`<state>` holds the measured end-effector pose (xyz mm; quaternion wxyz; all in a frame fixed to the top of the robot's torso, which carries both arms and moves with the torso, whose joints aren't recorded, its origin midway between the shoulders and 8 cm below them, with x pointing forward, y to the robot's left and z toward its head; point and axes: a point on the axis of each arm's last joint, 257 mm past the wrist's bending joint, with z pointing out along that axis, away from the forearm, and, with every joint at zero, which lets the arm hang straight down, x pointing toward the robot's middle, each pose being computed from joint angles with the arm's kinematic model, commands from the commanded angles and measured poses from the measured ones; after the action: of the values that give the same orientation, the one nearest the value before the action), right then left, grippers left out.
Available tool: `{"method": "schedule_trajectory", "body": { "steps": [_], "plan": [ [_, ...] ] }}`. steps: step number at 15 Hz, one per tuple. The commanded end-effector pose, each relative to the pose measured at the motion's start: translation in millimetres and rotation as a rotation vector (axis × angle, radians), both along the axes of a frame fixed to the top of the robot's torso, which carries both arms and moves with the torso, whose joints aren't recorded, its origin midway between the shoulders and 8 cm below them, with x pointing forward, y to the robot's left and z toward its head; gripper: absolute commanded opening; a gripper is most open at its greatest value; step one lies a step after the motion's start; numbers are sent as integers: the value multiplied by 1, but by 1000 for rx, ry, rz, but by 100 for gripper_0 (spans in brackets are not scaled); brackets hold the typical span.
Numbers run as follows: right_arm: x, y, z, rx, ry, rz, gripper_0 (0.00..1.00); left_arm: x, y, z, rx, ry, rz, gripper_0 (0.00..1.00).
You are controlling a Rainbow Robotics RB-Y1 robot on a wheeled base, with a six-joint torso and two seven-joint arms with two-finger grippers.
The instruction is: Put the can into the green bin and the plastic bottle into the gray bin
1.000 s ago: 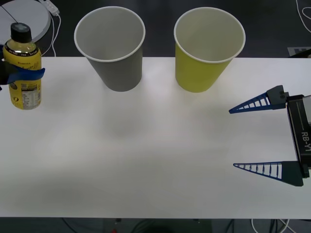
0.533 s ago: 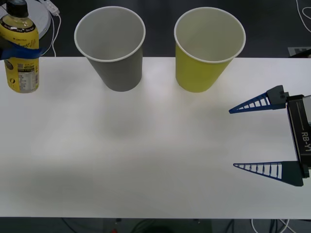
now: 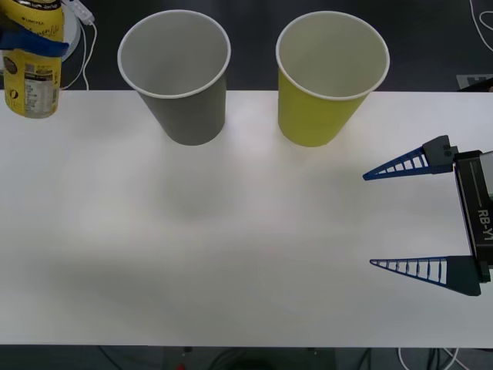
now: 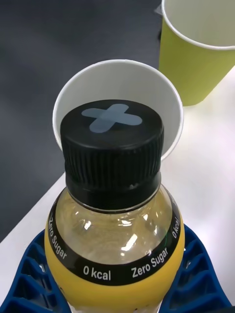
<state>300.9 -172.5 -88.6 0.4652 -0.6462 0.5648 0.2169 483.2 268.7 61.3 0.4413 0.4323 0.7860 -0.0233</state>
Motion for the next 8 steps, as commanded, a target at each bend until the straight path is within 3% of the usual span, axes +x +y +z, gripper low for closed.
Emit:
{"method": "schedule_trajectory", "body": {
  "steps": [1, 5, 8],
  "plan": [
    [0, 0, 0, 0, 0, 0, 100, 8, -8, 11, 16, 15, -7, 0],
    [0, 0, 0, 0, 0, 0, 100, 23, -23, 27, 29, 29, -23, 0],
    [0, 0, 0, 0, 0, 0, 100, 31, -29, 37, 76, 61, -28, 0]
  ]
}}
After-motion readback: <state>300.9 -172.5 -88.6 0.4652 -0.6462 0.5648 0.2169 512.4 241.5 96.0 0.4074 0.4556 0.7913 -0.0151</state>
